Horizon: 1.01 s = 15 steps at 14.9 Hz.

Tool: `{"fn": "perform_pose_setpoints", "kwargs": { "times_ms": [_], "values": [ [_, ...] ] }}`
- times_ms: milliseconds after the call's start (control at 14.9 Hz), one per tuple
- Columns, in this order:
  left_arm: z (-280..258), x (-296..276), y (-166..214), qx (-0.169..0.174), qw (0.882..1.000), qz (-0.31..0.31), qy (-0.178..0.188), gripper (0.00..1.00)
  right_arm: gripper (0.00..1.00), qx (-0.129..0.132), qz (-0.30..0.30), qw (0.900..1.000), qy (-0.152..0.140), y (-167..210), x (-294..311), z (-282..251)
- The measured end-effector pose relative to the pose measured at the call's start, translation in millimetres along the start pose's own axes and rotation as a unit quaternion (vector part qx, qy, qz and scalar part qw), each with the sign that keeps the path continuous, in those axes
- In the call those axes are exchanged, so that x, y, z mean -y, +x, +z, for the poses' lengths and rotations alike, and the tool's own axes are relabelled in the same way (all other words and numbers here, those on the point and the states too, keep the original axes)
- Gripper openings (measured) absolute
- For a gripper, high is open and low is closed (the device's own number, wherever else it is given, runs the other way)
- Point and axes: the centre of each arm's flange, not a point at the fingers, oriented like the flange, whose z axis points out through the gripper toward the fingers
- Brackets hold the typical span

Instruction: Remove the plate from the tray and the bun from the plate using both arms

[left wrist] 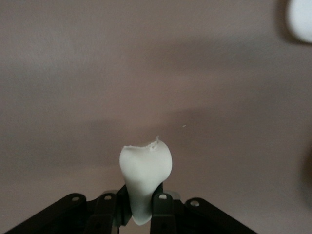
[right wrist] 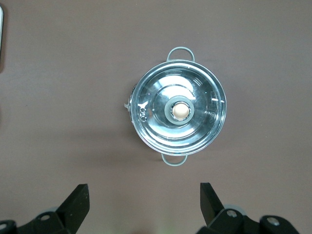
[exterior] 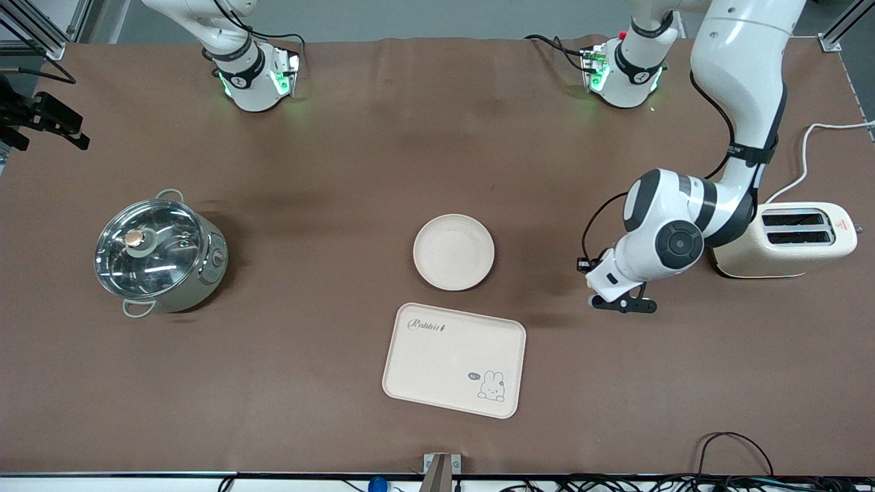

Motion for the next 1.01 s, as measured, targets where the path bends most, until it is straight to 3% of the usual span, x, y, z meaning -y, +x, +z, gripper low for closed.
{"fn": "perform_pose_setpoints", "kwargs": {
  "times_ms": [268,537,738,1006],
  "values": [
    [44,35,9,0.015,1.0,-0.019,-0.009,0.63,1.0,-0.002,-0.002,1.0,0.0,1,1,0],
    [-1,40,26,-0.024,0.999,-0.016,-0.015,0.98,1.0,-0.002,-0.002,1.0,0.0,1,1,0],
    [-66,44,30,-0.052,0.998,-0.018,-0.014,1.0,1.0,-0.002,-0.002,1.0,0.0,1,1,0],
    [-92,52,23,-0.037,0.999,-0.025,-0.01,1.0,1.0,-0.002,-0.002,1.0,0.0,1,1,0]
  ]
}}
